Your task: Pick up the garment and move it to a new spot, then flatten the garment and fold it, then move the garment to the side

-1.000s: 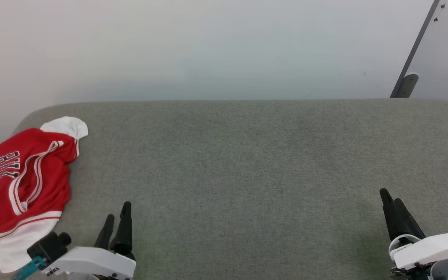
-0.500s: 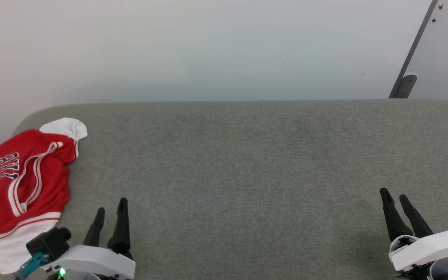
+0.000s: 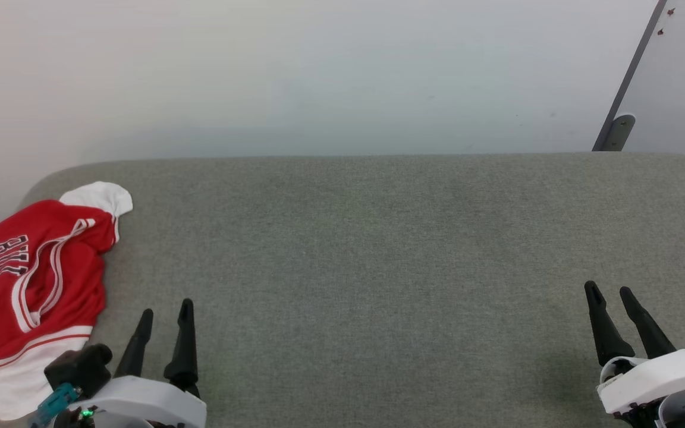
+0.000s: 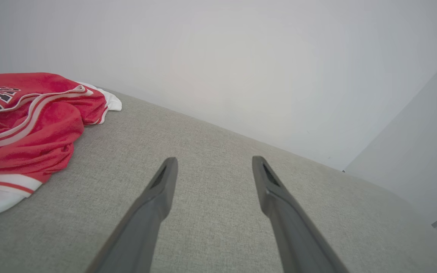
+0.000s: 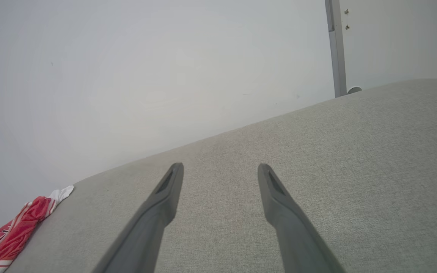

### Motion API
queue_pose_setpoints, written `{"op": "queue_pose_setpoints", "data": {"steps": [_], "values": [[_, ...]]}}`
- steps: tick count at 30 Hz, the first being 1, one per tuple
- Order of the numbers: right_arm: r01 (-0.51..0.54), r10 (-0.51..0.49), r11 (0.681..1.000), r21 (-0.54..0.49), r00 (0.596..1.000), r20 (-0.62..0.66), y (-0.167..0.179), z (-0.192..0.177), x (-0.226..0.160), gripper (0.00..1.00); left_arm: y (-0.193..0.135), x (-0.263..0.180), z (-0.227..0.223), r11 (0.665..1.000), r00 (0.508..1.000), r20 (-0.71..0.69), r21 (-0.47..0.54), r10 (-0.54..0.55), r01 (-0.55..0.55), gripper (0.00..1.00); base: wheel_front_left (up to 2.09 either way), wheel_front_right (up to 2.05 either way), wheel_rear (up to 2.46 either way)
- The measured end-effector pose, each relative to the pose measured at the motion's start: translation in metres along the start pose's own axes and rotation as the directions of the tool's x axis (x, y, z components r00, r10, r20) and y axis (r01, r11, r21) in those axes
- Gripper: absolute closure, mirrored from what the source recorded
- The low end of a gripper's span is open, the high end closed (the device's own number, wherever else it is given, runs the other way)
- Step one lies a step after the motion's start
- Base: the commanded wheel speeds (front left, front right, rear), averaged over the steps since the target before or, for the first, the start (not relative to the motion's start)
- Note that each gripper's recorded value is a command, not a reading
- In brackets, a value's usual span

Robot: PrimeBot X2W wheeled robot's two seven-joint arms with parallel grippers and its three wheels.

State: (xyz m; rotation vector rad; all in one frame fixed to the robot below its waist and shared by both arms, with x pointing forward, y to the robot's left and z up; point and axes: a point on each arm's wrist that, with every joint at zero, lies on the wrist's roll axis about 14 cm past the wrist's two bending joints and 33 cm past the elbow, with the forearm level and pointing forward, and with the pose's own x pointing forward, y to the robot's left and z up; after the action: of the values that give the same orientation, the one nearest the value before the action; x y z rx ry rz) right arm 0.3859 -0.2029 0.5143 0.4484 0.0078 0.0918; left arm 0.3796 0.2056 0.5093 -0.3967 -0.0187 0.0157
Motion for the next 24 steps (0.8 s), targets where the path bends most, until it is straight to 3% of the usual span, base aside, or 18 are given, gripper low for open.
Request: {"op": "queue_pose_setpoints", "data": {"steps": [24], "values": [[-0.036,0.043,0.976,-0.217,0.999,0.031,0.005,0.013,0.0,0.0,-0.008,0.001,0.008,0.978,0.996,0.046,0.198,-0.07,0.06,0.0,0.0,0.0,0.0]]}}
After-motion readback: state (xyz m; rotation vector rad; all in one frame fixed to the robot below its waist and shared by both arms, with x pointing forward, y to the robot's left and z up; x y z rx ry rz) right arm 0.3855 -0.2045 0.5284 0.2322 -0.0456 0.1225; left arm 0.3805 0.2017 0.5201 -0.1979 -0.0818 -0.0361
